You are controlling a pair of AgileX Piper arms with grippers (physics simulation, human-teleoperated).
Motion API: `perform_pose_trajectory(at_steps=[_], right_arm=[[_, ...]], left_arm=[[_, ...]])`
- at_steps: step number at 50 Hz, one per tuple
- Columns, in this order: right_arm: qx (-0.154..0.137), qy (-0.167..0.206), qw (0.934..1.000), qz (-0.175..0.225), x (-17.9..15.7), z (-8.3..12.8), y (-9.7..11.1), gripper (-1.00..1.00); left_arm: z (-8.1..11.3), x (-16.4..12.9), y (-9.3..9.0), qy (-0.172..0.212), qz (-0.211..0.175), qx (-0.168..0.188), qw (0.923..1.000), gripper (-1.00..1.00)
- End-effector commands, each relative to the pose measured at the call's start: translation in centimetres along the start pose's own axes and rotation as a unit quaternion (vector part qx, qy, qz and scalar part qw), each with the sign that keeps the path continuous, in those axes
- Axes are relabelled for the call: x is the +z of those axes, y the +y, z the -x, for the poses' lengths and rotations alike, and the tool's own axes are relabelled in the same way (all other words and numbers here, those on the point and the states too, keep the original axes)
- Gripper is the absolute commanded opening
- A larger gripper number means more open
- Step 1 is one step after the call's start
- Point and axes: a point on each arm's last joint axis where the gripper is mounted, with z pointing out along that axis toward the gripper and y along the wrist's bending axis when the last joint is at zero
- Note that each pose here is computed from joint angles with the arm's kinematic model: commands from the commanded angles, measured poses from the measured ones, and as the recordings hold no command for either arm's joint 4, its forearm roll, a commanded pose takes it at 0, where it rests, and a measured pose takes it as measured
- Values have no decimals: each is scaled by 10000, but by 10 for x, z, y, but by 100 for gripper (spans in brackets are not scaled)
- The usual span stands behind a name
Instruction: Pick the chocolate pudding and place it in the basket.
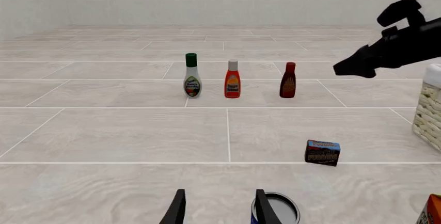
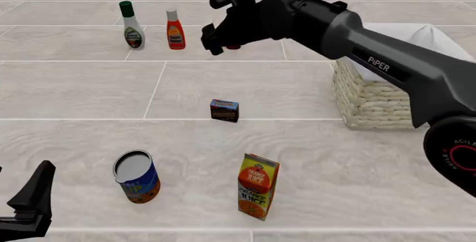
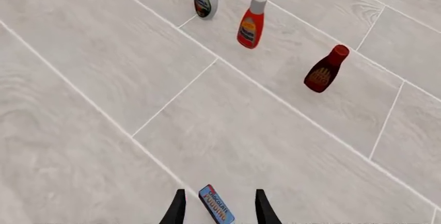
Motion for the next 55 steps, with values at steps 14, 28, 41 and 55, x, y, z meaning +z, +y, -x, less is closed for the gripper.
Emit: perform_pose_trajectory(at_steps=[14, 28, 41, 55], right_arm=[[-19, 412, 9992, -2, 34, -20, -4, 100], [1, 612, 9981, 15, 52, -36, -3, 100], [-42, 770, 9970, 19, 67, -47, -5, 100], [-44, 894, 9960, 28, 78, -56, -5, 100]], left_arm=[[0, 0, 0, 0, 0, 0, 10000, 100], [0, 0, 0, 0, 0, 0, 10000, 100], [0, 0, 0, 0, 0, 0, 10000, 100], [0, 0, 0, 0, 0, 0, 10000, 100]])
